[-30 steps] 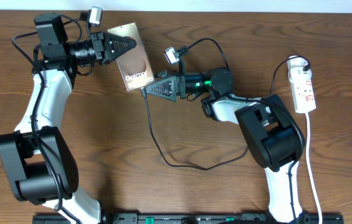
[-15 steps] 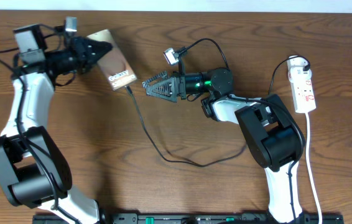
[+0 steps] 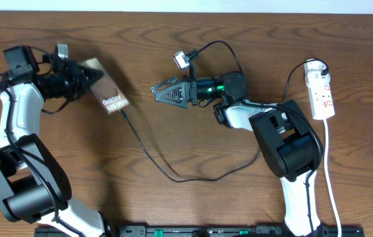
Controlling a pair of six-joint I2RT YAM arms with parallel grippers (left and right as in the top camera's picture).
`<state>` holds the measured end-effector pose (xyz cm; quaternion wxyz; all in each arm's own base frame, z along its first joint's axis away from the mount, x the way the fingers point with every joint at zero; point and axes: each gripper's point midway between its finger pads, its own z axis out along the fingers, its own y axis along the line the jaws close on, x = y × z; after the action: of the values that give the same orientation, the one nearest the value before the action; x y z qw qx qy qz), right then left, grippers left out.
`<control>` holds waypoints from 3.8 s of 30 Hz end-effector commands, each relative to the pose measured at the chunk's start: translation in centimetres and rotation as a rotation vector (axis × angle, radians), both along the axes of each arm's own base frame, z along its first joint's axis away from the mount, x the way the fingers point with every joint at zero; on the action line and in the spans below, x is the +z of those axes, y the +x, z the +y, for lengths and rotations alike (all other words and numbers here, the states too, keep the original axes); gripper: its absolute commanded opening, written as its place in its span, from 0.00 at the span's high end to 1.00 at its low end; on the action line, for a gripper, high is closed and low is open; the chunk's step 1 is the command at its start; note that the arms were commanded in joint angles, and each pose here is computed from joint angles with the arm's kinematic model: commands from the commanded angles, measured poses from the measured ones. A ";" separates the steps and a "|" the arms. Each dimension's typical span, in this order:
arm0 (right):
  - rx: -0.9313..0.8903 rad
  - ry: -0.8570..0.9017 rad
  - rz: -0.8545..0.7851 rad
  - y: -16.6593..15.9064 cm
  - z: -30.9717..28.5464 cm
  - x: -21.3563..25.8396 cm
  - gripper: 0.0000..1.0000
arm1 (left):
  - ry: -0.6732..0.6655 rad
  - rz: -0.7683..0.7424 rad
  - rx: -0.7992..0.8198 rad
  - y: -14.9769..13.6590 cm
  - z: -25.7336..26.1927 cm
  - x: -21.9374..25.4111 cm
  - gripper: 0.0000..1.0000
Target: Plug charger to phone and switch on socket
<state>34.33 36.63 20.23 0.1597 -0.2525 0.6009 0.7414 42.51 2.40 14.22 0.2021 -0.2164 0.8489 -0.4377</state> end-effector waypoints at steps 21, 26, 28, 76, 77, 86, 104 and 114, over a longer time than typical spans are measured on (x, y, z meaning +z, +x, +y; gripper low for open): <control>-0.007 0.005 -0.017 0.4 -0.1 0.0 0.01 | -0.013 0.295 -0.007 -2.3 0.1 -12.5 0.93; -0.008 0.006 -0.024 0.4 -0.1 0.0 0.01 | 0.056 0.356 0.012 -3.1 0.9 -13.8 0.93; -0.008 0.006 -0.023 0.4 -0.1 0.0 0.01 | 0.054 0.359 0.011 -3.2 0.8 -13.8 0.93; -0.008 0.006 -0.023 0.4 -0.1 0.0 0.01 | 0.182 0.667 0.017 -9.2 1.9 -16.0 0.23; -0.008 0.006 -0.023 0.4 -0.1 0.0 0.01 | 0.181 0.672 0.016 -9.3 1.8 -16.0 0.23; -0.008 0.006 -0.023 0.4 -0.1 0.0 0.01 | 0.167 0.705 0.015 -9.9 1.5 -15.8 0.22; -0.005 -0.037 0.038 0.8 0.1 -1.2 0.01 | 0.246 0.454 0.068 -8.5 2.0 -6.0 0.22; -0.090 -0.225 0.329 4.3 -2.2 -7.3 0.01 | 0.278 0.062 0.098 -8.4 0.4 5.9 0.21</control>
<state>36.85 36.00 13.41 0.0353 -0.1213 0.7034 0.6995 34.35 3.51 17.55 0.1888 -0.2637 0.9033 -0.2808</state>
